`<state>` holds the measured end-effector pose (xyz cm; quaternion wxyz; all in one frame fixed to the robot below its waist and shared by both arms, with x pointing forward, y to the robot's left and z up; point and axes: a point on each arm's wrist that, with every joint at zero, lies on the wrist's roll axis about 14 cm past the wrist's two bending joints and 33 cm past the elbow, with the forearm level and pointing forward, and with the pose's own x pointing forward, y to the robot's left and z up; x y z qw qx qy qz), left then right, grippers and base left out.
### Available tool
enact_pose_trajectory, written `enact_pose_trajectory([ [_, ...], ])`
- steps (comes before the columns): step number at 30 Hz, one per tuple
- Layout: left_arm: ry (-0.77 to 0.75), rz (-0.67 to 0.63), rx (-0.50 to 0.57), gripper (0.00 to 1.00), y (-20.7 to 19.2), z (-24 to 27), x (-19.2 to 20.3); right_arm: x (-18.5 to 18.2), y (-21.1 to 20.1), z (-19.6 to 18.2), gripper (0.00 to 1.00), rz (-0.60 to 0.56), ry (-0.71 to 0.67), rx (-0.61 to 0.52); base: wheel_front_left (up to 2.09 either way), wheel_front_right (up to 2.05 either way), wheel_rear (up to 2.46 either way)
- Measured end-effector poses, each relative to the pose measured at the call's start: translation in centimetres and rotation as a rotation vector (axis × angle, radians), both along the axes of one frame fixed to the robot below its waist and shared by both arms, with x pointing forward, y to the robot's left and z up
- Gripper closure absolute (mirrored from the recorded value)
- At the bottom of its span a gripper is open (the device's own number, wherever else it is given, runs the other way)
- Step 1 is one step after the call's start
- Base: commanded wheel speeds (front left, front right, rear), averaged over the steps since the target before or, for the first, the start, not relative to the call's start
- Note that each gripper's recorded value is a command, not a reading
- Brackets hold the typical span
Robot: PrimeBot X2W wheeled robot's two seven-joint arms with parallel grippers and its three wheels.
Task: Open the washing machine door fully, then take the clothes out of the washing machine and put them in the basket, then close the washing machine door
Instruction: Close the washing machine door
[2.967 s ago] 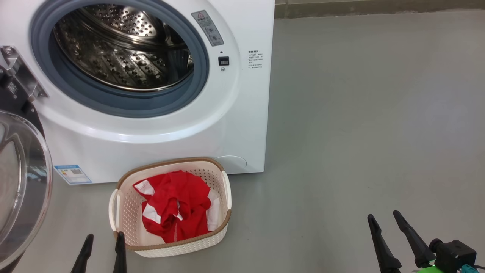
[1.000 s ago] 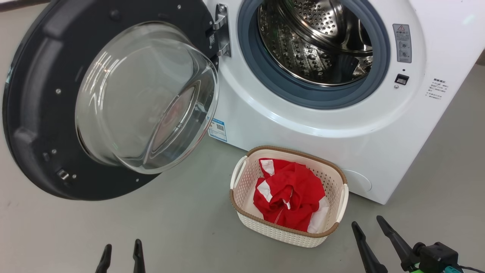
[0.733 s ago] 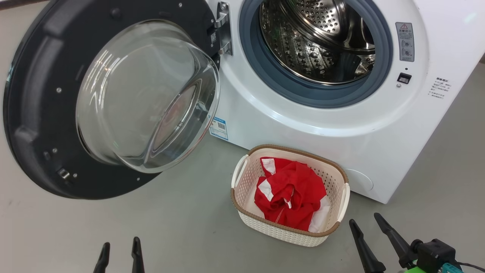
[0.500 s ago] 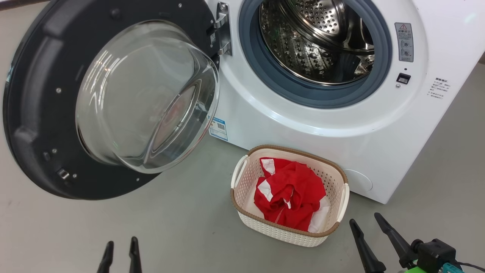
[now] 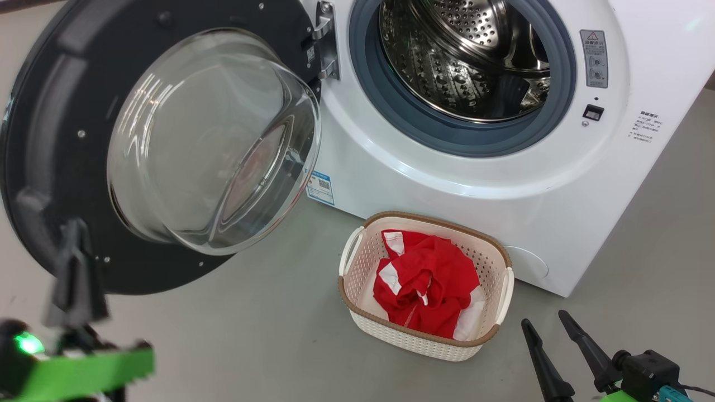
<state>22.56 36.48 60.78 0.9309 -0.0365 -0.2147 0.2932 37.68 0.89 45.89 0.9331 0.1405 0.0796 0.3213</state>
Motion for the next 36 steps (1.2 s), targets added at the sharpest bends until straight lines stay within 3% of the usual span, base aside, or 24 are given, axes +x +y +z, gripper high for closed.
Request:
enact_pose_trajectory([
  [8,-0.207,0.057,0.198,1.0,3.8,10.2,-0.3,0.0,-0.3,0.1,0.0,-0.014,-0.001,0.002,0.0,0.0,0.0],
  [14,-0.248,0.086,0.232,1.0,7.0,13.6,0.0,0.1,-0.7,0.1,0.0,-0.023,-0.005,-0.002,0.0,0.0,0.0],
  [19,-0.317,0.074,0.059,1.0,10.8,13.8,0.9,0.0,-1.4,-0.5,0.0,-0.038,0.01,-0.011,0.0,0.0,0.0],
  [26,-0.325,0.061,-0.295,1.0,16.5,11.1,2.3,0.4,-2.3,-0.9,0.0,-0.045,0.003,-0.037,0.0,0.0,0.0],
  [36,-0.109,-0.047,-0.753,1.0,17.7,3.0,6.2,0.9,-3.2,-2.1,0.0,-0.044,0.018,-0.065,0.0,0.0,0.0],
])
